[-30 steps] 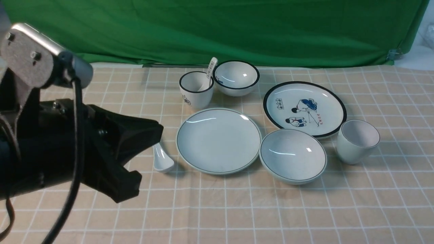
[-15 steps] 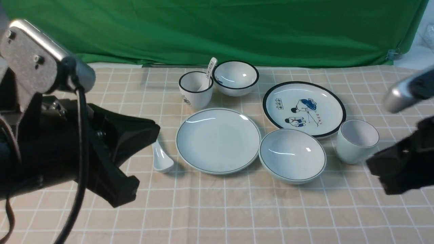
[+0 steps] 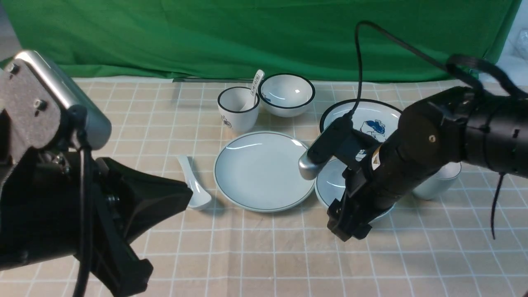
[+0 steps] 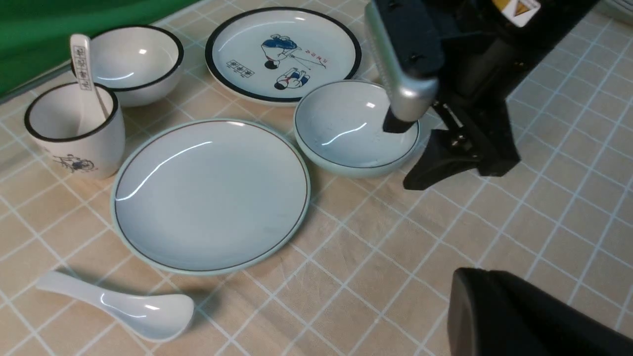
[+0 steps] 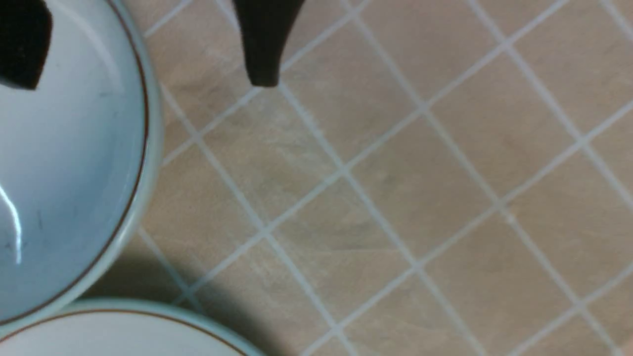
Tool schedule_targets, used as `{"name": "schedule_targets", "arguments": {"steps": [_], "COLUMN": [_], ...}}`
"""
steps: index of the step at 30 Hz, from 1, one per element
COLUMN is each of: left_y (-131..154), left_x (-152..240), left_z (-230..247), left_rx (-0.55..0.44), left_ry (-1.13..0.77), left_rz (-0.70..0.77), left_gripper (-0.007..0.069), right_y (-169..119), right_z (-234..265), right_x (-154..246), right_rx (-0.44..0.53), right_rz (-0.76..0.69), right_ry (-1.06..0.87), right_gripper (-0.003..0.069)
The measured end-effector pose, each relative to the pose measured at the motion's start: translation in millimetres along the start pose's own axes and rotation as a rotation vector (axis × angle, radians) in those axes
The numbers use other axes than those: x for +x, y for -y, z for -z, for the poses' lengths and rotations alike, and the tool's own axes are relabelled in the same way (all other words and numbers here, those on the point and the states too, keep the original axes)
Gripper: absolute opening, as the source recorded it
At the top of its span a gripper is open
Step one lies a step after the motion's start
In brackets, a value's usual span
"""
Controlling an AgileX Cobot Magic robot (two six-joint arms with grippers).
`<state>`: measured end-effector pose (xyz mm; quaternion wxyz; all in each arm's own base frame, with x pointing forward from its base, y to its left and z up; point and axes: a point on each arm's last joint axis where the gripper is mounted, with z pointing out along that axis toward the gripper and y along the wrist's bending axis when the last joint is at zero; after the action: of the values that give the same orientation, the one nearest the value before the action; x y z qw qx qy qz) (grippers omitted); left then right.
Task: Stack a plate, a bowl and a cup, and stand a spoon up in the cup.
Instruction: Use the right arm to grab a blue rice bowl, then use the right arm to put the blue rice bowl into the blue large plate in the middle
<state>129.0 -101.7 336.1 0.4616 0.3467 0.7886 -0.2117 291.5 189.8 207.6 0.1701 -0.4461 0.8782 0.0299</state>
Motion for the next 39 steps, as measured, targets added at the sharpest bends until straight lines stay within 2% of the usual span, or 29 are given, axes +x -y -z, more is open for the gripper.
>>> {"name": "schedule_targets", "arguments": {"steps": [3,7,12,21,27,35,39], "left_y": [0,0,1,3,4,3,2], "left_x": [1,1,1,5,7,5,4], "left_z": [0,0,0,0,0,0,0], "left_rx": [0.004,0.004,0.007,0.035,0.047,0.031,0.02], "left_ry": [-0.006,-0.006,-0.01,-0.054,-0.072,-0.051,-0.048], "left_rz": [0.0,0.0,0.0,-0.005,-0.005,-0.006,-0.011], "left_gripper": [0.0002,0.0002,0.0002,0.0002,0.0002,0.0002,0.0002], "right_y": [5,7,8,12,5,-45,-55], "right_z": [-25,-43,-48,-47,-24,41,31], "right_x": [-1,-1,-3,-7,-14,-66,-89], "right_rx": [0.019,0.026,0.041,0.083,0.097,0.095,0.089], "right_rz": [0.033,0.048,0.06,0.121,0.111,0.215,0.253], "right_ry": [-0.034,-0.048,-0.029,-0.004,0.025,0.243,0.284], "right_gripper": [0.0493,0.0446,0.0386,0.0157,0.0095,0.0095,0.0095]}}
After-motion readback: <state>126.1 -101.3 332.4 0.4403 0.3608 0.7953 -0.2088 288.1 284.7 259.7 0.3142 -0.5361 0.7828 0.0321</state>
